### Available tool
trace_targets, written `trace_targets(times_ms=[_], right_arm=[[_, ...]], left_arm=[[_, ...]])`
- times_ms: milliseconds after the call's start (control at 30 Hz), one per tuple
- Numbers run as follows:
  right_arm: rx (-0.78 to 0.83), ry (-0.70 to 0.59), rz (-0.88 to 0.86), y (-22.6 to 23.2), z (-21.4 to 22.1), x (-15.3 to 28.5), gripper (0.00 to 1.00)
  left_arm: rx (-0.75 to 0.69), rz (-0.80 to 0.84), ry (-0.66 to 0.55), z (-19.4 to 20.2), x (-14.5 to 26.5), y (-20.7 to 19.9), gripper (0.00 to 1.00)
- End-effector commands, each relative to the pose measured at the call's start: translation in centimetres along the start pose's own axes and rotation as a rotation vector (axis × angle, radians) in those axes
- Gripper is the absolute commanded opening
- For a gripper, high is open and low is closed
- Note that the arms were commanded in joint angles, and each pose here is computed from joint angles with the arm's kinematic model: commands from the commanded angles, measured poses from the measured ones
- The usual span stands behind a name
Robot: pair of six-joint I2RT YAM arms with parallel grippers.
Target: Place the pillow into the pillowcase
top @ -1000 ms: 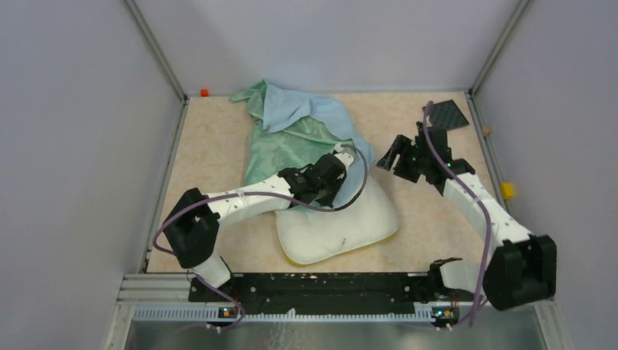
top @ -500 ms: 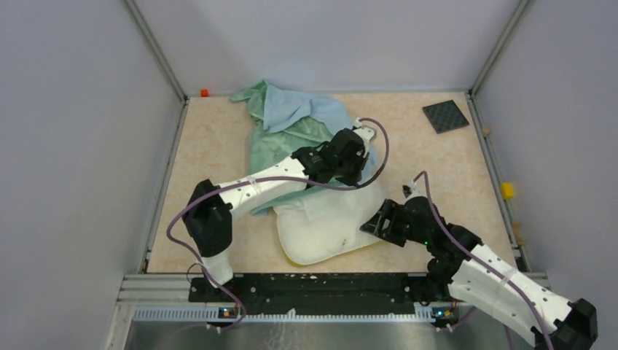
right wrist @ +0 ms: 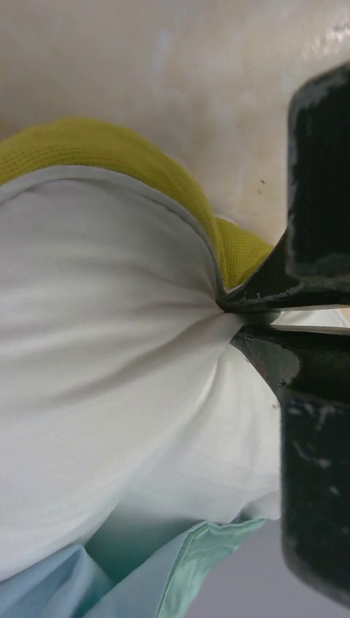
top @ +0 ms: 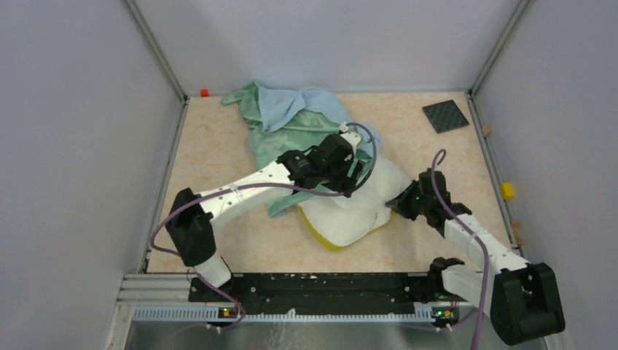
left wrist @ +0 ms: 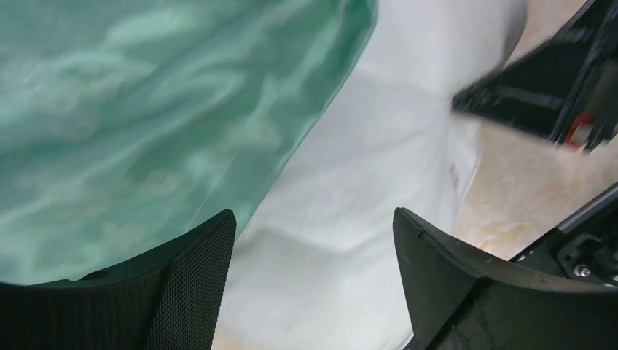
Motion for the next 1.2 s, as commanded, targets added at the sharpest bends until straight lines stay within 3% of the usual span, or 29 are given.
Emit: trace_targets(times_ms=[0,33,133,233,367,500,733,867,1000,1100,1167], right_arm=[[0.130,-0.098,0.031,1.2,-4.9,0.2,0.07],[0.145,-0.105,0.034,1.6,-5.3,0.2,0.09],[0.180,-0.110,0.022,2.7,-5.9,0.7,0.32],[0.204,-0.128,0.001,3.4,-6.1,1.9,0.54],[0.210,-0.121,-0.012,3.1,-5.2,3.5,0.64],[0.167,-0.049,-0.089,2.4,-2.6,4.1,0.67],[0.049,0.023,-0.225,1.0,0.5,2.0,0.75],[0.016,-0.002,-0.314,1.8,0.2,0.8,0.78],[-0.028,0.002,-0.333,1.8,0.4,-0.3,0.77],[-0.051,-0.070,-0.355,2.4,-0.9,-0.3,0.72],[-0.032,-0.112,-0.368,3.9,-2.1,0.1,0.53]], left_arm=[[-0.047,-0.163,-0.035,1.4,3.3,3.4,0.88],[-0.052,-0.184,-0.026,2.1,3.1,4.0,0.90],[-0.049,-0.197,-0.011,3.2,2.1,4.6,0.98],[-0.055,-0.244,-0.005,3.3,0.3,5.2,0.99],[-0.062,-0.350,0.051,3.9,-2.2,6.5,0.98],[-0.052,-0.465,0.056,4.1,-3.4,7.9,0.86],[-0.064,-0.478,0.048,3.8,-4.4,8.0,0.22],[-0.076,-0.407,0.030,2.7,-3.8,6.8,0.00],[-0.103,-0.302,0.005,1.1,-2.9,4.4,0.00],[-0.147,-0.173,-0.032,-1.0,-1.7,1.1,0.00],[-0.152,-0.115,-0.050,-2.5,-0.6,-0.5,0.00]])
Point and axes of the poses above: each gripper's point midway between its finger pads, its own x axis back along the fingers, its own y axis along the line the jaws close on, z = x × y, the point moved 2 cm from there along x, back along the fingers, and after that the axes turned 5 degrees about -x, right-handed, at the moved point
